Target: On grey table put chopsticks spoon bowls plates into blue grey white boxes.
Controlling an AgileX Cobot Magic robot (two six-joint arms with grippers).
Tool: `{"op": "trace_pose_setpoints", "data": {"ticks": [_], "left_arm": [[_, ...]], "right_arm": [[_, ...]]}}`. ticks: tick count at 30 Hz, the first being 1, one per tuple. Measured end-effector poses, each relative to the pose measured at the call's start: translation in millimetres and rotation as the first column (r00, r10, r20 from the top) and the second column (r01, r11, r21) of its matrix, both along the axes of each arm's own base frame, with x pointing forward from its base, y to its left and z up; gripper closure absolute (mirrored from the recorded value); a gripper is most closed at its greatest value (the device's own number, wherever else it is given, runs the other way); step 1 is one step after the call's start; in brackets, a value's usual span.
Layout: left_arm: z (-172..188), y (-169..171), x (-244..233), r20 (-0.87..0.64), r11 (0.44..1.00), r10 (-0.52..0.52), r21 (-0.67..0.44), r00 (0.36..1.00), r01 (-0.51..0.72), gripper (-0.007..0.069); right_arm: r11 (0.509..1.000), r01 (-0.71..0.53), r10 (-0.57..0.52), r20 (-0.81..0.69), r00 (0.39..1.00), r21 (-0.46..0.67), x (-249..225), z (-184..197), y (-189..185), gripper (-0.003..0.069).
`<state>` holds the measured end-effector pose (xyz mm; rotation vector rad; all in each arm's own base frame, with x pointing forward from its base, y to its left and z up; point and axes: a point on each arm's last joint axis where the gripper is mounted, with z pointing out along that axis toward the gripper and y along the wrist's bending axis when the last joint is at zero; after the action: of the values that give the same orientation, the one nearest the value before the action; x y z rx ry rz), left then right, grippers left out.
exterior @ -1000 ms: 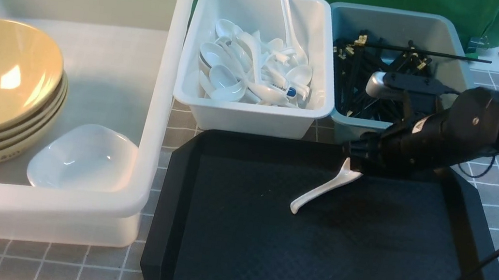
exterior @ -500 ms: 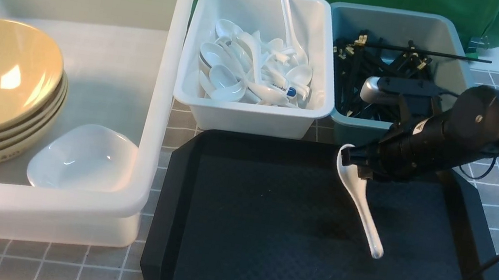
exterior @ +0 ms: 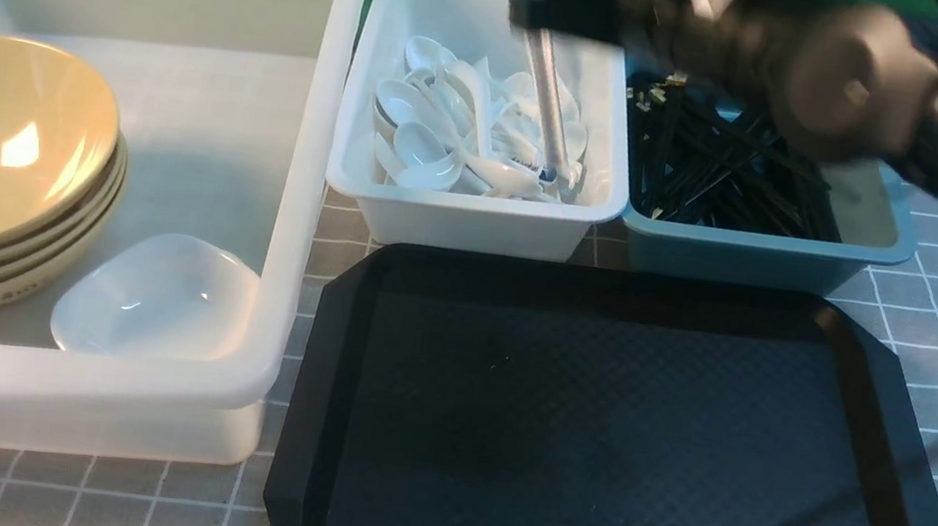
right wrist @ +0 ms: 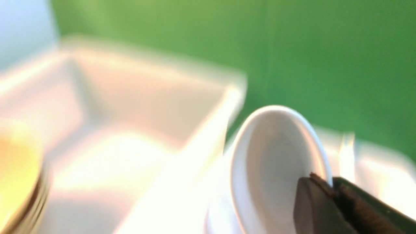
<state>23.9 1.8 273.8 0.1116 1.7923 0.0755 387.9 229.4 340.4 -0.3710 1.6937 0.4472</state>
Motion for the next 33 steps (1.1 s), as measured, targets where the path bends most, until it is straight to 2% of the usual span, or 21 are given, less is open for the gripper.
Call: {"op": "trace_pose_setpoints", "data": {"ticks": [1,3,4,5,6,7,9,11,14,15,16,17,20,23,27,33], "left_arm": [[0.0,0.0,0.0,0.000,1.000,0.000,0.000,1.000,0.000,0.0636],[0.0,0.0,0.0,0.000,1.000,0.000,0.000,1.000,0.000,0.0636],[0.0,0.0,0.0,0.000,1.000,0.000,0.000,1.000,0.000,0.0636],[0.0,0.0,0.0,0.000,1.000,0.000,0.000,1.000,0.000,0.0636],[0.0,0.0,0.0,0.000,1.000,0.000,0.000,1.000,0.000,0.0636],[0.0,0.0,0.0,0.000,1.000,0.000,0.000,1.000,0.000,0.0636],[0.0,0.0,0.0,0.000,1.000,0.000,0.000,1.000,0.000,0.0636],[0.0,0.0,0.0,0.000,1.000,0.000,0.000,1.000,0.000,0.0636],[0.0,0.0,0.0,0.000,1.000,0.000,0.000,1.000,0.000,0.0636],[0.0,0.0,0.0,0.000,1.000,0.000,0.000,1.000,0.000,0.0636],[0.0,0.0,0.0,0.000,1.000,0.000,0.000,1.000,0.000,0.0636],[0.0,0.0,0.0,0.000,1.000,0.000,0.000,1.000,0.000,0.0636],[0.0,0.0,0.0,0.000,1.000,0.000,0.000,1.000,0.000,0.0636],[0.0,0.0,0.0,0.000,1.000,0.000,0.000,1.000,0.000,0.0636],[0.0,0.0,0.0,0.000,1.000,0.000,0.000,1.000,0.000,0.0636],[0.0,0.0,0.0,0.000,1.000,0.000,0.000,1.000,0.000,0.0636]], "right_arm": [[1.000,0.000,0.000,0.002,1.000,0.001,4.2,0.0,2.1,0.0560],[1.000,-0.009,0.008,-0.052,0.999,-0.026,31.0,-8.6,9.8,0.0454],[1.000,-0.008,0.006,-0.052,0.999,-0.026,31.3,-8.6,9.1,0.0434],[0.996,-0.038,0.027,-0.154,0.988,-0.075,43.3,-17.5,11.2,0.0358],[0.996,-0.042,0.028,-0.166,0.986,-0.081,44.2,-18.1,10.5,0.0341],[0.985,-0.091,0.052,-0.250,0.967,-0.145,45.1,-19.2,9.0,0.0293],[0.973,-0.122,0.060,-0.296,0.953,-0.196,42.0,-15.8,6.9,0.0285],[0.925,-0.243,0.113,-0.402,0.909,-0.291,25.2,4.1,-0.1,0.0337],[0.849,-0.345,0.137,-0.465,0.875,-0.400,-9.0,38.5,-17.5,0.0508],[0.845,-0.348,0.137,-0.465,0.874,-0.405,-11.5,41.2,-18.9,0.0531],[0.830,-0.362,0.143,-0.466,0.873,-0.424,-28.1,57.8,-27.7,0.0594],[0.826,-0.362,0.146,-0.456,0.878,-0.431,-39.9,68.5,-34.0,0.0610],[0.832,-0.347,0.150,-0.428,0.891,-0.432,-73.0,87.0,-51.4,0.0624],[0.846,-0.326,0.138,-0.417,0.898,-0.422,-97.6,85.1,-64.9,0.0624],[0.853,-0.285,0.084,-0.423,0.902,-0.438,-126.3,61.1,-84.5,0.0624],[0.879,-0.208,0.062,-0.330,0.942,-0.429,-186.2,21.8,-119.1,0.0624]]}}
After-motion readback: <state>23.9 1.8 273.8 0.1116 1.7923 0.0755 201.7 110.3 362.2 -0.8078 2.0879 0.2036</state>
